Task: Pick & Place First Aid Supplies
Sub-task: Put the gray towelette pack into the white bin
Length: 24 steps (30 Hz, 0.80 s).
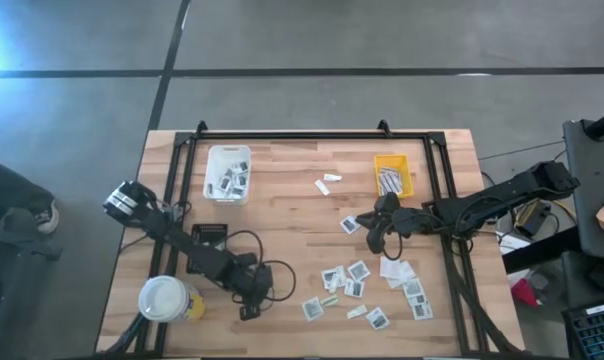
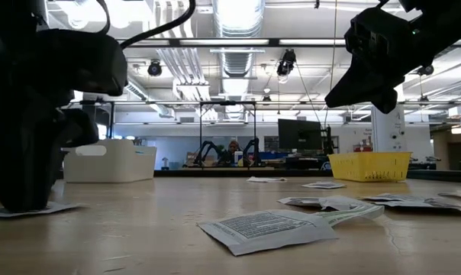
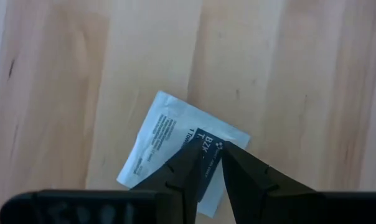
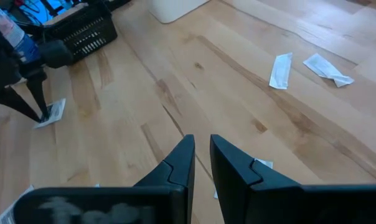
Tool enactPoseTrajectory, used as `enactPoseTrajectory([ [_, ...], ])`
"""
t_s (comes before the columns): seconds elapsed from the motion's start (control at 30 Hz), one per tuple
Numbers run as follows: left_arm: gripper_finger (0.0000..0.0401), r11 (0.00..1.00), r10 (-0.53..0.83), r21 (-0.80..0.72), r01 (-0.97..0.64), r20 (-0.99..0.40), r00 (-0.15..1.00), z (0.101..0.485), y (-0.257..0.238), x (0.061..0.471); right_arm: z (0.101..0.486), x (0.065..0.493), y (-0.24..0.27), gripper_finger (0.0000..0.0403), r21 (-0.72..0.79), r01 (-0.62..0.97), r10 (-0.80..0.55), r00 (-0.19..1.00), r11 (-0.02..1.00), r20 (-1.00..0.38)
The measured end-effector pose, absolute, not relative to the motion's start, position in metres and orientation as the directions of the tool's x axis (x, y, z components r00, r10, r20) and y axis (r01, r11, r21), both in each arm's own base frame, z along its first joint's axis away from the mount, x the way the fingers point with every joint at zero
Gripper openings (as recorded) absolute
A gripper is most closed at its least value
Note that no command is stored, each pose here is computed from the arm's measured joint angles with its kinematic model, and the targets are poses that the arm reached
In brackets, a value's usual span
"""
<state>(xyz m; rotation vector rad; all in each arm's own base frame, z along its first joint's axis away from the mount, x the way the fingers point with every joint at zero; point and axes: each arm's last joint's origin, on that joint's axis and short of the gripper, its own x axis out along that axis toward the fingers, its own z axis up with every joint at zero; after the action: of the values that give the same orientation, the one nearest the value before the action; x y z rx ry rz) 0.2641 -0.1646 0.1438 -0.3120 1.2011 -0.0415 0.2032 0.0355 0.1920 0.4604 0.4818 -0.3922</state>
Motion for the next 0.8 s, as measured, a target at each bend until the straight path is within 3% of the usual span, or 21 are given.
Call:
enactPoseTrajectory([
  [0.17, 0.0087, 0.97, -0.189, -0.229, -0.077, -0.917, 0.35, 0.136, -0.165, 0.273, 0.192, 0.203, 0.035, 0.005, 0.33, 0.461, -0.249, 0.817, 0.824, -0.52],
  [0.43, 0.0087, 0.99, -0.069, -0.117, -0.073, -0.879, 0.472, 0.142, -0.158, 0.299, 0.196, 0.206, 0.038, 0.005, 0.35, 0.407, -0.208, 0.848, 0.844, -0.487],
  [0.8, 0.0087, 0.972, 0.134, 0.003, -0.236, -0.83, 0.541, 0.142, -0.121, 0.318, 0.182, 0.214, 0.056, 0.005, 0.326, 0.315, -0.107, 0.845, 0.891, -0.523],
])
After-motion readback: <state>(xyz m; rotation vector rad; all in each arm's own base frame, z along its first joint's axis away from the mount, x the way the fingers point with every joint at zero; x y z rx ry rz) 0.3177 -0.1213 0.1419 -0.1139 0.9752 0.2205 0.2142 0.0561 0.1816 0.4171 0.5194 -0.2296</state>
